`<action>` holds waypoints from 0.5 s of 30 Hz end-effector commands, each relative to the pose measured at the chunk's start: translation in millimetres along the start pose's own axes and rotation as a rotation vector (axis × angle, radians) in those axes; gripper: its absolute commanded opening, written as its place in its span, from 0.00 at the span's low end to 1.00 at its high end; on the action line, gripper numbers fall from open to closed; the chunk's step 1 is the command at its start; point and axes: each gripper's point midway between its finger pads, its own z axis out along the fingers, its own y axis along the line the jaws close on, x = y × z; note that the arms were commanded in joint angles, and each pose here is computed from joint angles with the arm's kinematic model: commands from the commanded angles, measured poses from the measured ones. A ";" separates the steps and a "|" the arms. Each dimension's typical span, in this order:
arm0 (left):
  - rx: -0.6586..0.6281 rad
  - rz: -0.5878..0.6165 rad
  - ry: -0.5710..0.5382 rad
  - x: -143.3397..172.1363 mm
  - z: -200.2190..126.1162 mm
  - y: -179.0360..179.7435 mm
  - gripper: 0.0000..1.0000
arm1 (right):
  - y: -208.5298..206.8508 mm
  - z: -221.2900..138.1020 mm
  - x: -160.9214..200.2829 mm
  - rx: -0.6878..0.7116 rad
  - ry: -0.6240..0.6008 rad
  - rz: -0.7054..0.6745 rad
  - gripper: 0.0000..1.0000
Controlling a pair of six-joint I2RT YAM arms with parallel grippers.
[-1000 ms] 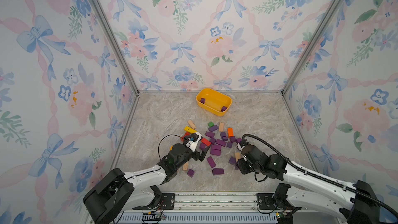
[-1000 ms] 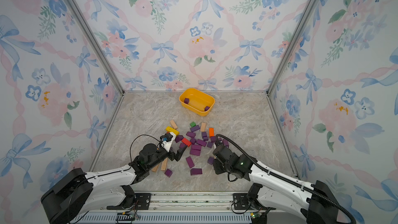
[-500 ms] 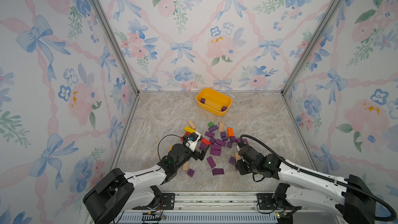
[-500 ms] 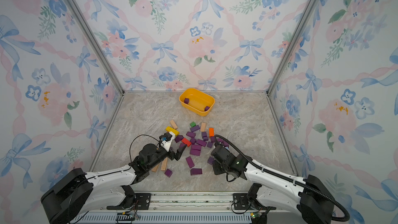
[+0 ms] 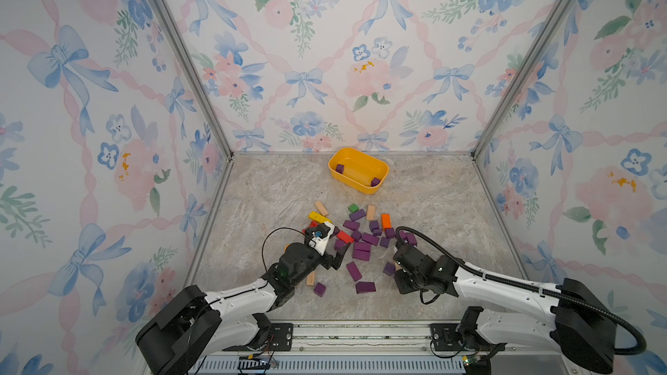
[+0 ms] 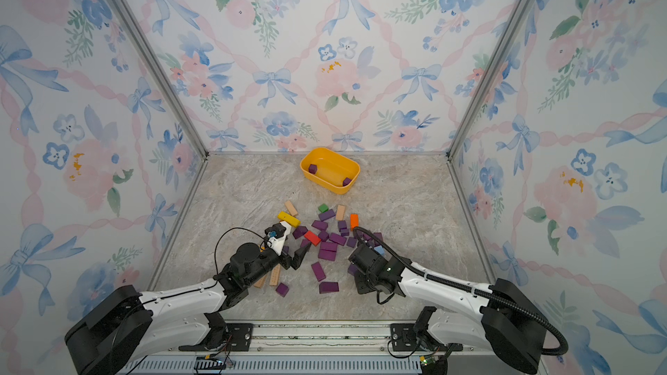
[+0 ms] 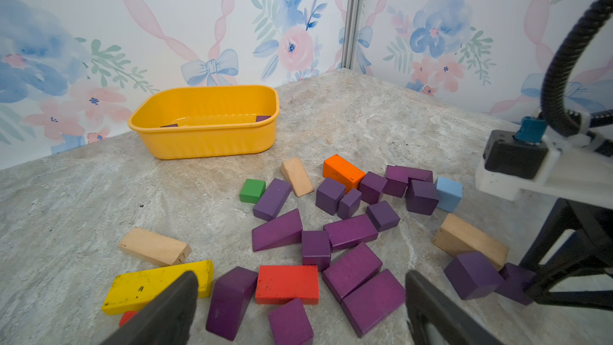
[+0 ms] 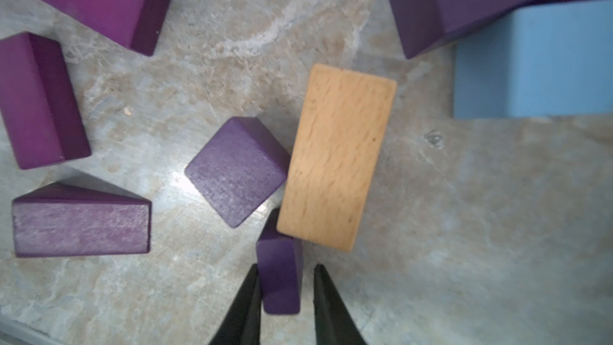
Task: Pick purple bricks into the storage bin
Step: Pick up the building block from the center of the board.
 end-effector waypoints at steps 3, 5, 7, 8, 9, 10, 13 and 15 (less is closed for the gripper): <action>-0.001 -0.009 -0.023 -4.2 -2.0 -0.8 0.98 | 7.0 4.4 -3.5 0.003 0.007 -0.008 0.25; -0.005 -0.009 -0.021 -3.4 -1.9 0.1 0.98 | 7.7 4.9 -4.4 0.002 0.006 -0.008 0.22; -0.010 -0.007 -0.018 -2.4 -1.7 0.9 0.98 | 7.8 5.8 -4.8 0.003 0.005 -0.009 0.19; -0.011 -0.008 -0.018 -2.7 -1.3 0.9 0.98 | 7.7 5.6 -5.6 0.005 0.002 -0.008 0.19; -0.013 -0.008 -0.017 -2.5 -1.1 1.3 0.98 | 7.6 5.6 -6.1 0.008 0.001 -0.009 0.18; -0.014 -0.008 -0.014 -1.7 -0.6 1.6 0.98 | 7.5 5.1 -6.9 0.010 0.000 -0.008 0.18; -0.015 -0.010 -0.009 -0.5 0.6 1.6 0.98 | 6.9 4.0 -7.4 0.015 0.001 -0.008 0.16; -0.014 -0.008 -0.005 0.3 1.4 1.5 0.98 | 7.2 1.5 -8.6 0.014 -0.003 -0.008 0.15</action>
